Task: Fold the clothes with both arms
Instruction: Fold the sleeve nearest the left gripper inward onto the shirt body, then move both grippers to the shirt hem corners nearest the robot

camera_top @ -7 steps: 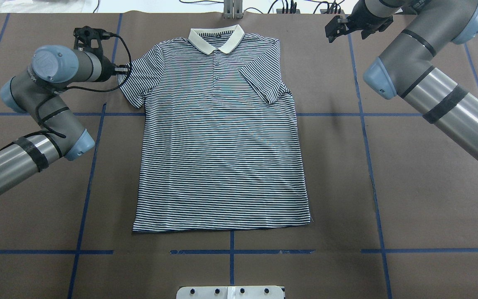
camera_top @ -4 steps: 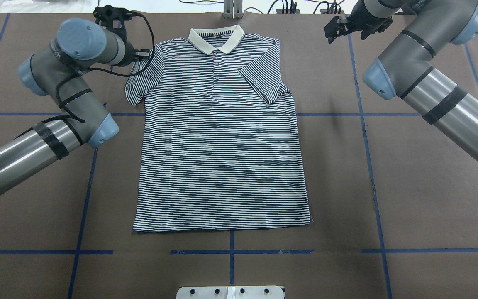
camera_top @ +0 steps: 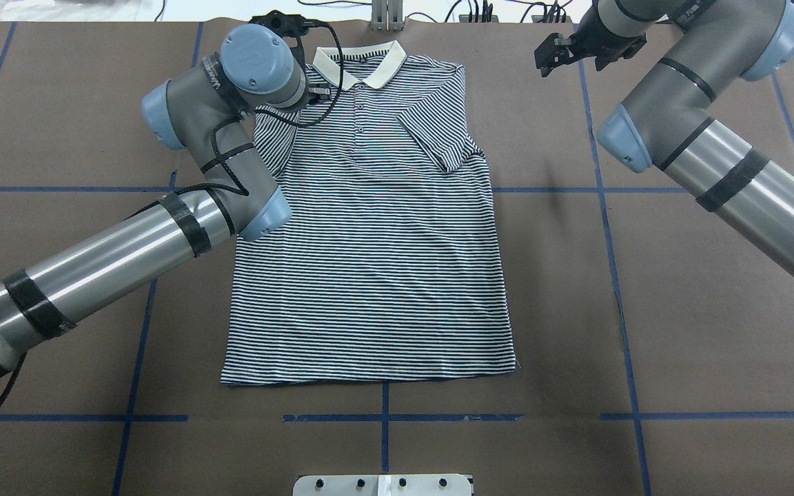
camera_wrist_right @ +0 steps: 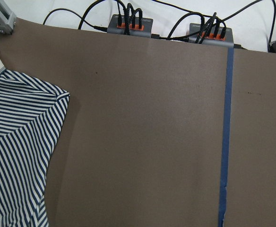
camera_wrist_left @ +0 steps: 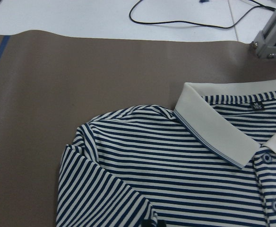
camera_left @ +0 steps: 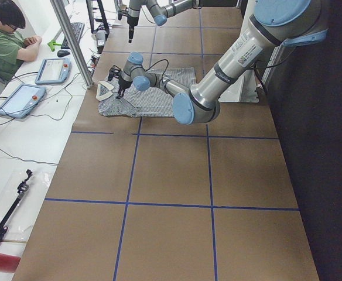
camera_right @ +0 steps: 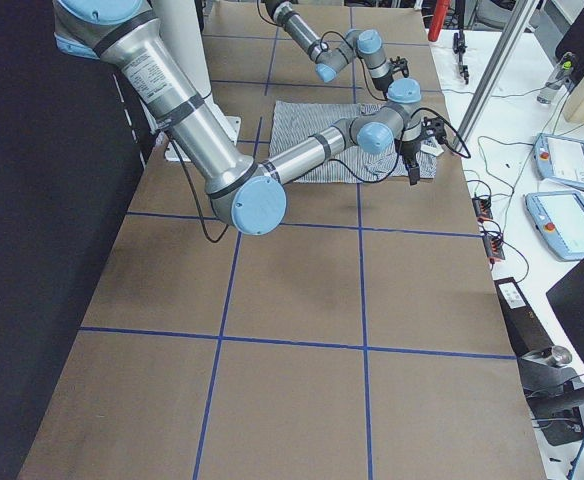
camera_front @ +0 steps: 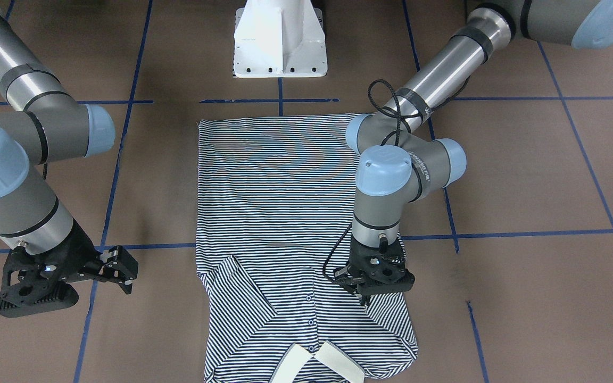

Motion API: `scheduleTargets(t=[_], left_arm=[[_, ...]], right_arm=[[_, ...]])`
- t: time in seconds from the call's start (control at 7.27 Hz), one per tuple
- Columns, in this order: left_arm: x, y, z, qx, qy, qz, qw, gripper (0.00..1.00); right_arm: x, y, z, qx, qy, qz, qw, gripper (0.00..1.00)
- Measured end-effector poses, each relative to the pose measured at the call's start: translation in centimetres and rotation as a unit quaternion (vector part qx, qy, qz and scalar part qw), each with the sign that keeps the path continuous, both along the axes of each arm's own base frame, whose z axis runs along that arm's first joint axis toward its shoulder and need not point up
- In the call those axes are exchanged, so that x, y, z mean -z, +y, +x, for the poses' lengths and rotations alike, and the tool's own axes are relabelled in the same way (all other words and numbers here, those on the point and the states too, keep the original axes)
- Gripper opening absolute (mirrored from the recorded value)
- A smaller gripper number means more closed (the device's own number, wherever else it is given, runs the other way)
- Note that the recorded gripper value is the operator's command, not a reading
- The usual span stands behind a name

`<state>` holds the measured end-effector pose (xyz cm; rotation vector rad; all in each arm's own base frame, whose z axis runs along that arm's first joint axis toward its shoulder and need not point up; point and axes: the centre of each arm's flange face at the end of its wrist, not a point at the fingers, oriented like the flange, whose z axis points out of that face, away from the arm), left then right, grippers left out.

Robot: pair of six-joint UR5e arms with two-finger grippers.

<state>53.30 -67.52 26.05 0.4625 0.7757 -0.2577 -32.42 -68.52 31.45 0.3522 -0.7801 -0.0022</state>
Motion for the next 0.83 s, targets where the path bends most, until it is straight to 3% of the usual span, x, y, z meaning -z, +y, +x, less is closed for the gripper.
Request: scheduleTargets(t=[0.14,0.28,0.55,0.83], left_arm=[[0.3,0.1,0.6,-0.001,-0.002,0.001,1.0000,0.91],[0.9,0.3,0.7,-0.005,0.001,0.008,1.0000,1.00],[3.3,2.0,0.0,-0.025,0.028,0.030,0.9989,1.00],[3.2,5.8,-2.8,-0.064,0.057,0.046,0.9953,1.00]], right_arm=[[0.1,0.1,-0.1,0.000,0.000,0.001,1.0000,1.00],[0.2,0.2,-0.3,-0.001,0.002,0.003,1.0000,1.00],[0.7,0.9,-1.2,-0.008,-0.002,0.001,1.0000,1.00],[2.5,5.2,-3.8,-0.040,-0.033,-0.020,0.9985,1.00]])
